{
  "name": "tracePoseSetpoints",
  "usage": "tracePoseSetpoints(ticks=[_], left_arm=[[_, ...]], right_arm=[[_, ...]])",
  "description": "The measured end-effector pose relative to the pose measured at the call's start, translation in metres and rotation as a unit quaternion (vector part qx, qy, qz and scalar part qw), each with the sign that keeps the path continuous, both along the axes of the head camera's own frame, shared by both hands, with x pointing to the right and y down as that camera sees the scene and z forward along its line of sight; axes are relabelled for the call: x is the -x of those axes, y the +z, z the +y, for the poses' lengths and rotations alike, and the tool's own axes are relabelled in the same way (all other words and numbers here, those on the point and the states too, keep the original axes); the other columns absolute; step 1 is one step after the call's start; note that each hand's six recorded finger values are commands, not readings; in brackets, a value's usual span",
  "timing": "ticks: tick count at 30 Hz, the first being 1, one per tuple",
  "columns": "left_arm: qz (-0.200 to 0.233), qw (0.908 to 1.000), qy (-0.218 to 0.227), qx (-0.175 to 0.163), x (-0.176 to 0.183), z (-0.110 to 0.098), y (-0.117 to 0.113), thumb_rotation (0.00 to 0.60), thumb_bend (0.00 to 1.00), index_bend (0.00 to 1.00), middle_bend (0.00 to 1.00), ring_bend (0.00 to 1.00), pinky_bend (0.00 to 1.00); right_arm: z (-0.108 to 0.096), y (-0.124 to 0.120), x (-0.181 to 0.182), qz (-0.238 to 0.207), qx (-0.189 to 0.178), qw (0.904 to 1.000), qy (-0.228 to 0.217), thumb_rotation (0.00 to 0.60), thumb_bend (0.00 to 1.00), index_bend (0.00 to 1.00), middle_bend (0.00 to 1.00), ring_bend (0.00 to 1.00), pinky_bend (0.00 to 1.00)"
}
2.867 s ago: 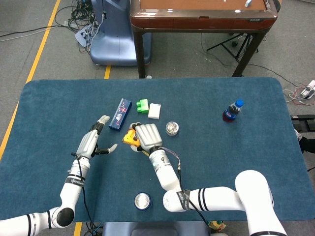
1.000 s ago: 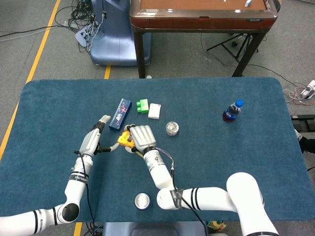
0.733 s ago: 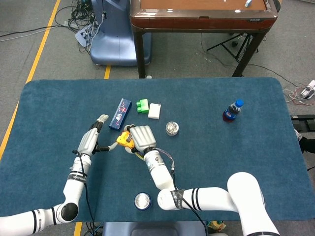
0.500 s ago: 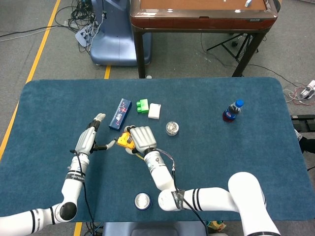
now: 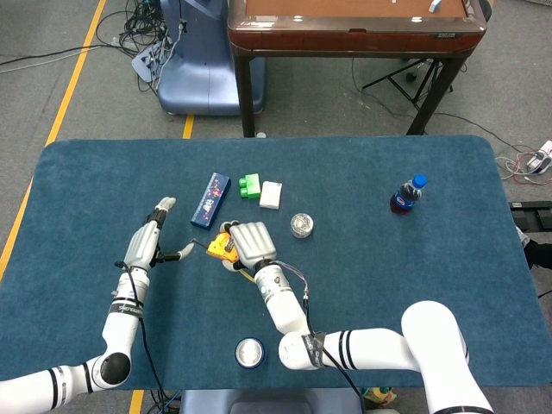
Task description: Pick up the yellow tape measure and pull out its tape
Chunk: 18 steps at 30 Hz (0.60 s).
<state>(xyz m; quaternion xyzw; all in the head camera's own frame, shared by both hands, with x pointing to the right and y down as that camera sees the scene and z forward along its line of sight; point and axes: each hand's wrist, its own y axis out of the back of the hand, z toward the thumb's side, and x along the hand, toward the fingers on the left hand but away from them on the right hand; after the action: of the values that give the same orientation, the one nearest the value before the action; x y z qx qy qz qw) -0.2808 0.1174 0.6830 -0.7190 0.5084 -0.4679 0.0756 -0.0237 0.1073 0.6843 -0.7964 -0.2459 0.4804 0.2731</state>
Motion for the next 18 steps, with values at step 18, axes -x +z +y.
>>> tracePoseSetpoints(ticks=[18], left_arm=[[0.0, 1.0, 0.003, 0.008, 0.002, 0.0012, 0.0057, 0.6, 0.3, 0.28, 0.0, 0.0, 0.0]], right_arm=[[0.0004, 0.0041, -0.0029, 0.007, 0.005, 1.0, -0.001, 0.6, 0.74, 0.7, 0.67, 0.62, 0.43]])
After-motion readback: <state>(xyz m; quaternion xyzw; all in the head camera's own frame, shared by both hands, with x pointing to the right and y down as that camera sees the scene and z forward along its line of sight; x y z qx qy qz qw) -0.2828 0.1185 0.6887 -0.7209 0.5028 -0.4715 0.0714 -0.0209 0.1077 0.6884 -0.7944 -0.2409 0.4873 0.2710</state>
